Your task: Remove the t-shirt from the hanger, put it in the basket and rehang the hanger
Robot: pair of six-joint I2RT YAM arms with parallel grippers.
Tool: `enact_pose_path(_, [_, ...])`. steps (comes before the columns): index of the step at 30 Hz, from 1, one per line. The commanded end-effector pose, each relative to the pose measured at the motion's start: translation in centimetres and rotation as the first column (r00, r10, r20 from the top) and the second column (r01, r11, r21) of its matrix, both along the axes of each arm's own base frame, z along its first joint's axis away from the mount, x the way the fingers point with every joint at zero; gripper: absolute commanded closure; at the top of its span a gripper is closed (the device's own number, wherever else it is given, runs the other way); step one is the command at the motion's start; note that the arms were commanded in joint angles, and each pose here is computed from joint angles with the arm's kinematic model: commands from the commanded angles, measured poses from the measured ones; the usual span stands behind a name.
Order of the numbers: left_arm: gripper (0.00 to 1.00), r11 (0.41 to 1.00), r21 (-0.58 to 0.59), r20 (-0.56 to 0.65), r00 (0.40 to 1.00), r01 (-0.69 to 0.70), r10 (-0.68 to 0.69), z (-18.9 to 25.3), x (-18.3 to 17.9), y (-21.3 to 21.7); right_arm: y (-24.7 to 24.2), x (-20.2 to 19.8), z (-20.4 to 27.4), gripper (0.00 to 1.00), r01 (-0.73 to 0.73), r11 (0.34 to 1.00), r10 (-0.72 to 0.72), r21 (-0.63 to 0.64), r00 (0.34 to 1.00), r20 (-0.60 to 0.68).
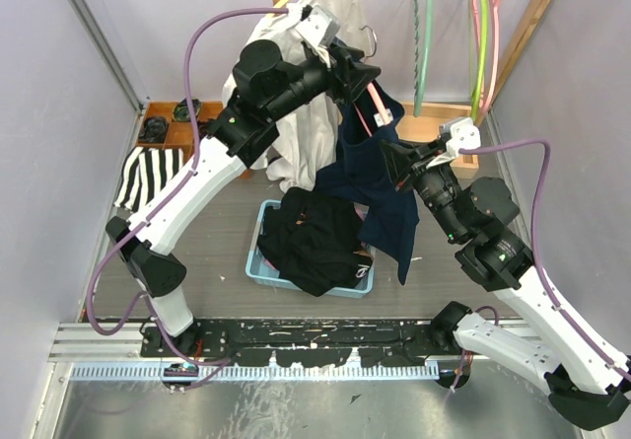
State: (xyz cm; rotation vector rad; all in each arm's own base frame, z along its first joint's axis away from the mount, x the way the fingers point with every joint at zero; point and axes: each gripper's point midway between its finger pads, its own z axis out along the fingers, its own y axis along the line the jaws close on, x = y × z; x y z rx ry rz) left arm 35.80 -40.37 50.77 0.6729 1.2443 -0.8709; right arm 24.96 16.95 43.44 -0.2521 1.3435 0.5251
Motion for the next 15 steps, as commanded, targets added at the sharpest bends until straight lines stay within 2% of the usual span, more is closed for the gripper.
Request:
enact_pose_path(1, [0.5,1.0,-0.023,0.031,1.0,0.003,-0.002,1.52,-0.05,0.39,-0.47,-1.13,4.37,0.99,-0.027,0.996,0.015,0.089,0.991,0.13])
enact_pose_path(11, [0.99,0.999,-0.028,0.029,0.999,0.019,-0.018,1.69,-0.34,0.26,-0.39,-1.11,4.32,0.99,-0.028,0.996,0.017,0.082,0.992,0.127])
enact_pose_path(12, [1.0,0.999,-0.032,0.03,0.999,0.019,-0.018,1.81,-0.35,0.31,-0.43,-1.11,4.34,0.99,-0.026,0.996,0.016,0.082,0.992,0.126])
enact_pose_path(13, [1.0,0.999,-0.035,0.031,0.999,0.021,-0.019,1.94,-0.45,0.34,-0.48,-1.06,4.34,0.95,-0.023,0.996,0.012,0.083,0.992,0.123])
enact_pose_path(14, [1.0,0.999,-0.041,0.032,0.999,0.019,-0.018,2.16,-0.53,0.45,-0.56,-1.08,4.36,0.81,-0.02,0.996,0.01,0.083,0.993,0.121])
enact_pose_path(15, [1.0,0.999,-0.046,0.031,0.999,0.01,-0.008,2.31,-0.47,0.64,-0.61,-1.08,4.24,0.63,-0.017,0.997,0.009,0.076,0.993,0.114])
